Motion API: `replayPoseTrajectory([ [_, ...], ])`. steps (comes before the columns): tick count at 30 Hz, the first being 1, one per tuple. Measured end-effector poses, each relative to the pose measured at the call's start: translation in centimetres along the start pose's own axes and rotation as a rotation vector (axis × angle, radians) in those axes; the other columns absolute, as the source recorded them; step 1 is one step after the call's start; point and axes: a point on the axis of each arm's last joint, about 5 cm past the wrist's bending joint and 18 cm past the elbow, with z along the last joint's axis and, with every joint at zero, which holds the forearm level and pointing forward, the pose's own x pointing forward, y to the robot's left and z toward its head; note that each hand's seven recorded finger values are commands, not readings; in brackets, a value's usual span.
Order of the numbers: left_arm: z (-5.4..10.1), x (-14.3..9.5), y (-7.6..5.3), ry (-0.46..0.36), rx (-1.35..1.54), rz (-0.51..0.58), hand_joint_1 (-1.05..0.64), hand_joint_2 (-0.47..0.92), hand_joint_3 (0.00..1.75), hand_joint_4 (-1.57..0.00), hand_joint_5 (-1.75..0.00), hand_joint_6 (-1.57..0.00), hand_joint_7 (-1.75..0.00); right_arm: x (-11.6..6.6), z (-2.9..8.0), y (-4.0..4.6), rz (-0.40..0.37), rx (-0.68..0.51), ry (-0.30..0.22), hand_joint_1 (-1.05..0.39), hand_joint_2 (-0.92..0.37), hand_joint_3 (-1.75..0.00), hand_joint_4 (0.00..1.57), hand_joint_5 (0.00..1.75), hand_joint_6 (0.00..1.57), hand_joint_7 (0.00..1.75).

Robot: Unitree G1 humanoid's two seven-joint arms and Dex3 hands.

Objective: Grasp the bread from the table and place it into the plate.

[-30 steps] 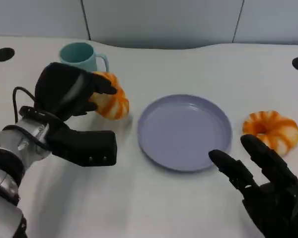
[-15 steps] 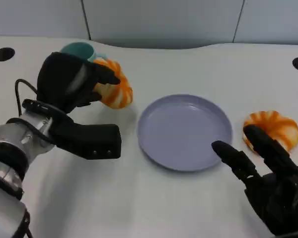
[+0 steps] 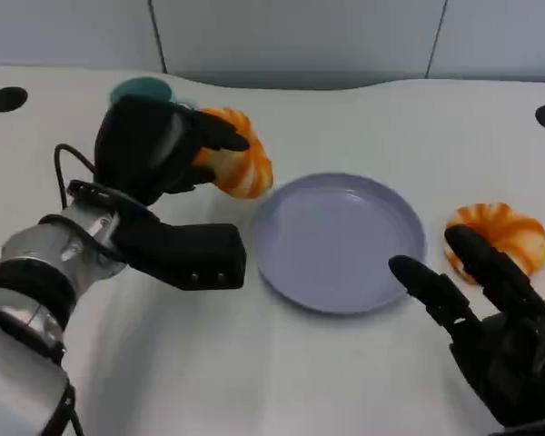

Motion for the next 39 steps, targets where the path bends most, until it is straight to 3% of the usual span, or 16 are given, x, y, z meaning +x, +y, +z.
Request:
replayPoseTrajectory([
  [10,1.6,0.7,-0.6,-0.09,-0.075,0.032,0.07,0.67,0.0,-1.39,-0.02,-1.29,-0.01,0.0,0.0,0.0,-0.003,-0.006,-0.005,-0.64,-0.92,-0.03,0.68,0.32,0.78,0.0],
  [21,1.9,0.8,-0.8,-0.103,-0.082,0.026,0.09,0.68,0.01,-1.43,-0.04,-1.3,-0.01,0.0,0.0,0.02,-0.003,-0.006,-0.012,-0.62,-0.92,-0.05,0.66,0.31,0.76,0.0],
  [28,5.3,0.9,-3.2,-0.174,-0.218,0.0,0.11,0.7,0.01,-1.42,-0.03,-1.3,-0.01,0.0,0.1,0.01,0.013,-0.011,-0.052,-0.62,-0.92,-0.05,0.65,0.3,0.75,0.0],
  [39,5.5,-0.3,-4.0,-0.137,-0.273,-0.041,0.11,0.74,0.02,-1.42,-0.04,-1.28,0.0,-0.2,0.1,0.11,0.009,-0.02,-0.061,-0.61,-0.92,-0.07,0.66,0.31,0.76,0.0],
])
